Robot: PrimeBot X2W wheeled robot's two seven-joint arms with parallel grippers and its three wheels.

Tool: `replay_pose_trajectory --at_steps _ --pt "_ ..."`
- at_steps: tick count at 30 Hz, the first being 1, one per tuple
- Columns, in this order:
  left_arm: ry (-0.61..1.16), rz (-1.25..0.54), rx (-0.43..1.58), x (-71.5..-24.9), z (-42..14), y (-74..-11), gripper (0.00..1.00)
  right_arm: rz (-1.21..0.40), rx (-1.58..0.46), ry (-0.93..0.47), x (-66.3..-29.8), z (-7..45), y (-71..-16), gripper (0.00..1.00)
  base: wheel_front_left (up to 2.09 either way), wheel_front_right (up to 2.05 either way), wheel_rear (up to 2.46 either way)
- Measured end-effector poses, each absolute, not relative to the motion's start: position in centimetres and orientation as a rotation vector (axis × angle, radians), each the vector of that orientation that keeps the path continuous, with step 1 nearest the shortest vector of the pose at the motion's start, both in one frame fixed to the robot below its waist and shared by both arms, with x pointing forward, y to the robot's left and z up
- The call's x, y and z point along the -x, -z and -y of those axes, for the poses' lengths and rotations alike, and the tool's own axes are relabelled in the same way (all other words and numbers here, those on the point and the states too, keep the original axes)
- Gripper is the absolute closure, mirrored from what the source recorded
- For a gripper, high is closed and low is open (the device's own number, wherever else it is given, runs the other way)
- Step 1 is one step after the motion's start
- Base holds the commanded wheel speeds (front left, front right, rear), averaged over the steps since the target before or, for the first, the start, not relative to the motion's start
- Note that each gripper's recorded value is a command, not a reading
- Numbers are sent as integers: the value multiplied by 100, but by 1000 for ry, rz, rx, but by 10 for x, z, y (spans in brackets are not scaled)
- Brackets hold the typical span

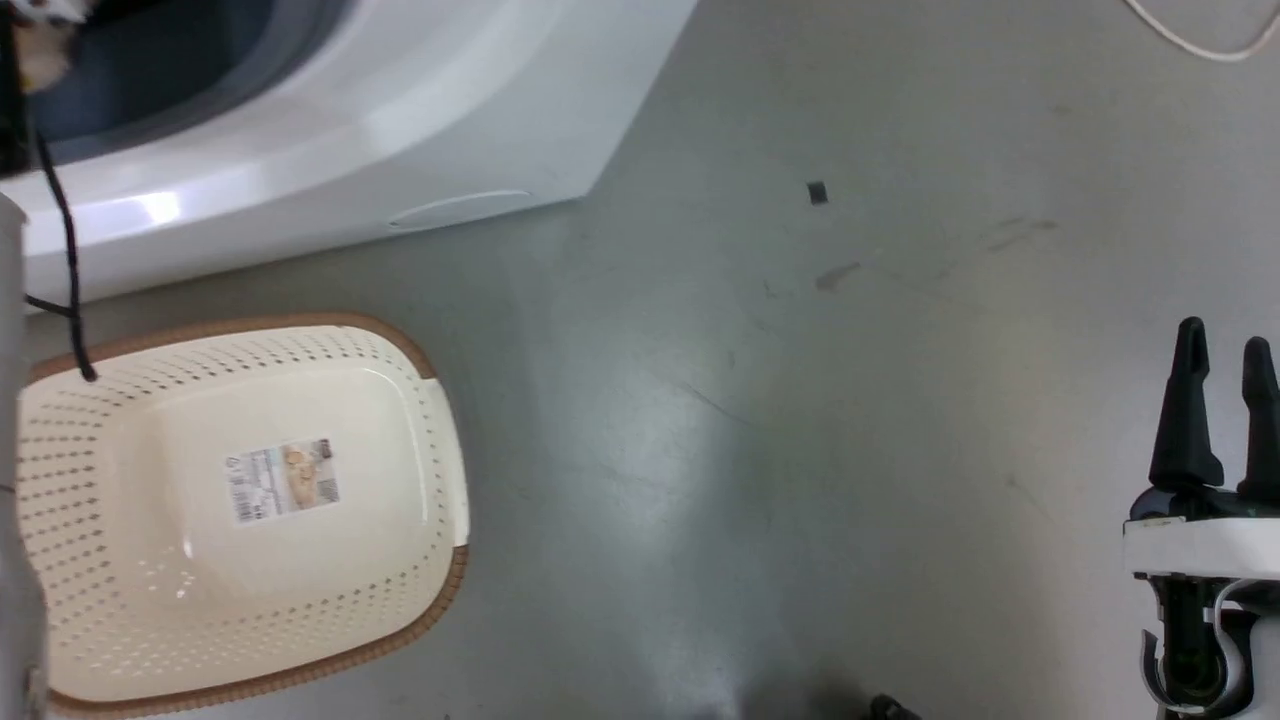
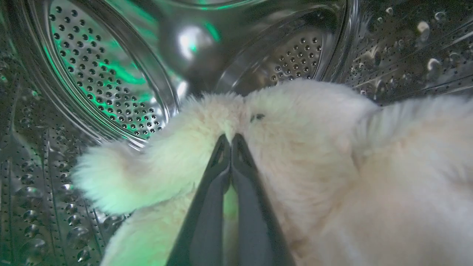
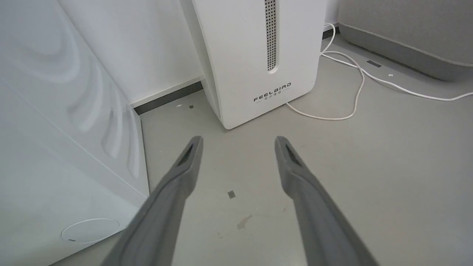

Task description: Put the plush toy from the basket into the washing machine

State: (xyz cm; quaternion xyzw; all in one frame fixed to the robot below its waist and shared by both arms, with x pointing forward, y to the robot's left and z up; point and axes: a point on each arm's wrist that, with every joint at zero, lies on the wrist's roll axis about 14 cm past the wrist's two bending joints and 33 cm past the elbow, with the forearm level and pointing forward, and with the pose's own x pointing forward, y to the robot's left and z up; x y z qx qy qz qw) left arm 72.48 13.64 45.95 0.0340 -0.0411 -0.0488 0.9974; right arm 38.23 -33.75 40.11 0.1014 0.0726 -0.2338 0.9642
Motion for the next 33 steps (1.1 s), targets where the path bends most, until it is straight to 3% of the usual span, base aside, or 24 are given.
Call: replay_pose_trajectory --at_steps 10,11,12,22,33 --pt "46 119 -46 -753 -145 -454 100 -182 -178 499 -381 346 -390 0 0 0 0" --pt "37 119 -44 -754 -147 -454 91 -185 -177 500 -381 346 -389 0 0 0 0" --pt "33 119 -49 -754 -148 -453 0 -186 -178 499 -381 346 -388 0 0 0 0" --pt "20 116 -34 -748 -152 -464 0 -160 -191 469 -388 338 -396 0 0 0 0" --pt "14 52 19 -698 -159 -463 0 -90 -191 406 -396 323 -422 0 0 0 0"
